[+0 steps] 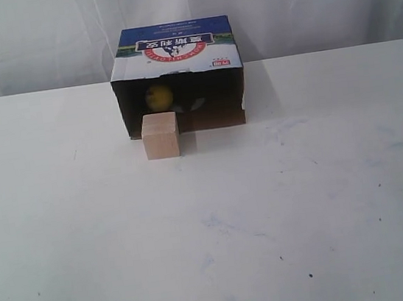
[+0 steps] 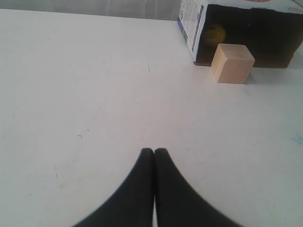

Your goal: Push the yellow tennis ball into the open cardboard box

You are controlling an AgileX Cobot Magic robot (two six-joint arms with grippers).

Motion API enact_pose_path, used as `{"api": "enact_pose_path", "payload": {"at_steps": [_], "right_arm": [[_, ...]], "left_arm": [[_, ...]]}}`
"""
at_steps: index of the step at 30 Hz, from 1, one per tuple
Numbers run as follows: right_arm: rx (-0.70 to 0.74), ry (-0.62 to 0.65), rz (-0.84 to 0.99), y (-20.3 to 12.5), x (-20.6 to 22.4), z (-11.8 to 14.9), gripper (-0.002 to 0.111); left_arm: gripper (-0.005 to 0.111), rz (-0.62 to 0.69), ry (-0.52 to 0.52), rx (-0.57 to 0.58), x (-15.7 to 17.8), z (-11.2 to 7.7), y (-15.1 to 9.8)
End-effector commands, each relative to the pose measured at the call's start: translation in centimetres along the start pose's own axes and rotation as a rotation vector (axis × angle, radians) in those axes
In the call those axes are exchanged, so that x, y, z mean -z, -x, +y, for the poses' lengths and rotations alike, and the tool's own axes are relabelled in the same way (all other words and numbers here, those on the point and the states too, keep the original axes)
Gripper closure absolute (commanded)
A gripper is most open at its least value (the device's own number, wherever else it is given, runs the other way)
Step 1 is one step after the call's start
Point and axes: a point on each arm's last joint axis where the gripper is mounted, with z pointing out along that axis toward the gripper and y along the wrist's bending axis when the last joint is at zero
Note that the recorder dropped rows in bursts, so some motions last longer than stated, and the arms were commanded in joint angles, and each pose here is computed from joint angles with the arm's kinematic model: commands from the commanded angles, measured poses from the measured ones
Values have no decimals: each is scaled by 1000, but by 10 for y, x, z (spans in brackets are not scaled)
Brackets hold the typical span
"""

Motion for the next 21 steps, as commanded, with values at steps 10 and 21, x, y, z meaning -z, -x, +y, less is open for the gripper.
{"api": "enact_pose_path", "payload": {"at_steps": [10, 21], "right_arm": [[5, -6, 3, -2, 0, 0, 108], [5, -6, 3, -2, 0, 0, 108]], "left_arm": [[107, -2, -5, 10, 0, 0, -1], [107, 91, 89, -59, -22, 15, -44]]}}
